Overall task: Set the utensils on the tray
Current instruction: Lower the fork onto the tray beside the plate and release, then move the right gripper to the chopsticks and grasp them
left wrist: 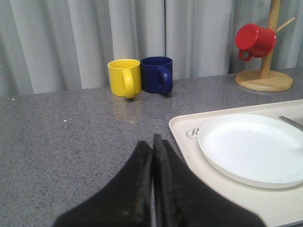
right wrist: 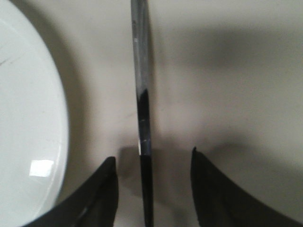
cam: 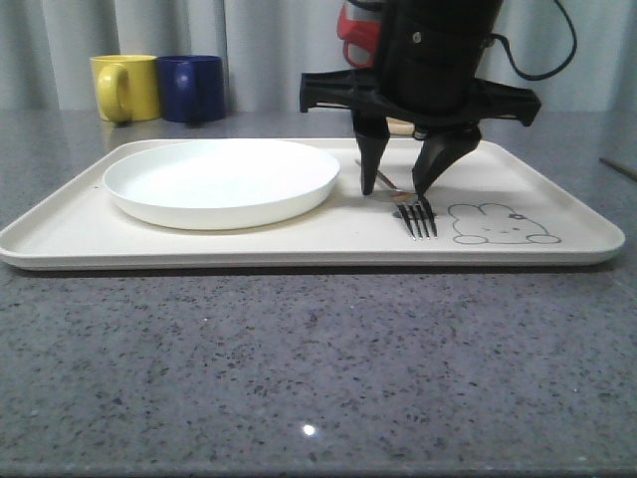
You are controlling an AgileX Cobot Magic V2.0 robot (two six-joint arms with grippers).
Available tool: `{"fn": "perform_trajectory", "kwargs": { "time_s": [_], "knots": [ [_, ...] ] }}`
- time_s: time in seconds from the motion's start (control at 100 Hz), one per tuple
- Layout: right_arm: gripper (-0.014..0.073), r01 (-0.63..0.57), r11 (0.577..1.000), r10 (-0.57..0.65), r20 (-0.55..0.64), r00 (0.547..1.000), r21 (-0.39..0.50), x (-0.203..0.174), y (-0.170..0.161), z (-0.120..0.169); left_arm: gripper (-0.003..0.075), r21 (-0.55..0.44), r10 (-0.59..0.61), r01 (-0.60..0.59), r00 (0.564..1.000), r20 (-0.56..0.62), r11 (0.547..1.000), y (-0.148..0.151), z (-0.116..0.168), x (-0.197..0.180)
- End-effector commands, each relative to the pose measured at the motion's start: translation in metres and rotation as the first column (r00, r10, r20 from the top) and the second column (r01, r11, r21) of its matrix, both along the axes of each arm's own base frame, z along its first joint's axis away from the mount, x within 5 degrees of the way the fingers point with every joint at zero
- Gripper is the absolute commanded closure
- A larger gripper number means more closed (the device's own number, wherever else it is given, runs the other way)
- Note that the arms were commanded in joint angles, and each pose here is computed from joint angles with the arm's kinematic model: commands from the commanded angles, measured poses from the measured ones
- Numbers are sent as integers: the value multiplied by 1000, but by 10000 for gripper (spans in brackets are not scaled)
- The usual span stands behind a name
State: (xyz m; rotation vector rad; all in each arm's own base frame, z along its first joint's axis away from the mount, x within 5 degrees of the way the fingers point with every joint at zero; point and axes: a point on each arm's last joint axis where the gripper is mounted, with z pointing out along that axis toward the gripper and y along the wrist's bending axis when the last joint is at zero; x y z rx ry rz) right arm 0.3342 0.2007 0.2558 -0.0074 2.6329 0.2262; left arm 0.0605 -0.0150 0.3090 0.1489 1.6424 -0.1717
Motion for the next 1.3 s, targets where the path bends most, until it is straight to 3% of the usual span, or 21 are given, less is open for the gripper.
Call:
{"fn": "perform_trajectory", "kwargs": {
  "time_s": [0.0, 0.15, 0.33, 0.48, 0.7, 0.89, 1.29],
  "knots": [
    [207, -22, 999, 18, 134, 991, 29, -5, -9, 45, 739, -34, 20, -17, 996, 86, 999, 2, 14, 0],
    [207, -54, 998, 56, 211, 976, -15, -11, -35, 76, 739, -34, 20, -17, 996, 86, 999, 2, 14, 0],
    [207, 27, 994, -5, 202, 979, -103, -12, -95, 97, 739, -34, 20, -17, 996, 86, 999, 2, 14, 0],
    [211, 78, 984, -59, 117, 991, -159, -9, -145, 94, 739, -34, 20, -17, 996, 86, 999, 2, 14, 0],
    [212, 101, 987, -96, 48, 994, -126, -6, -190, 83, 739, -34, 20, -17, 996, 86, 999, 2, 14, 0],
    [212, 98, 985, -101, -20, 995, -145, 3, -205, 64, 739, -34, 20, -17, 996, 86, 999, 2, 14, 0],
    [212, 70, 986, -91, -136, 987, -151, 23, -206, 24, 739, -34, 20, -17, 996, 86, 999, 2, 14, 0]
  ]
}}
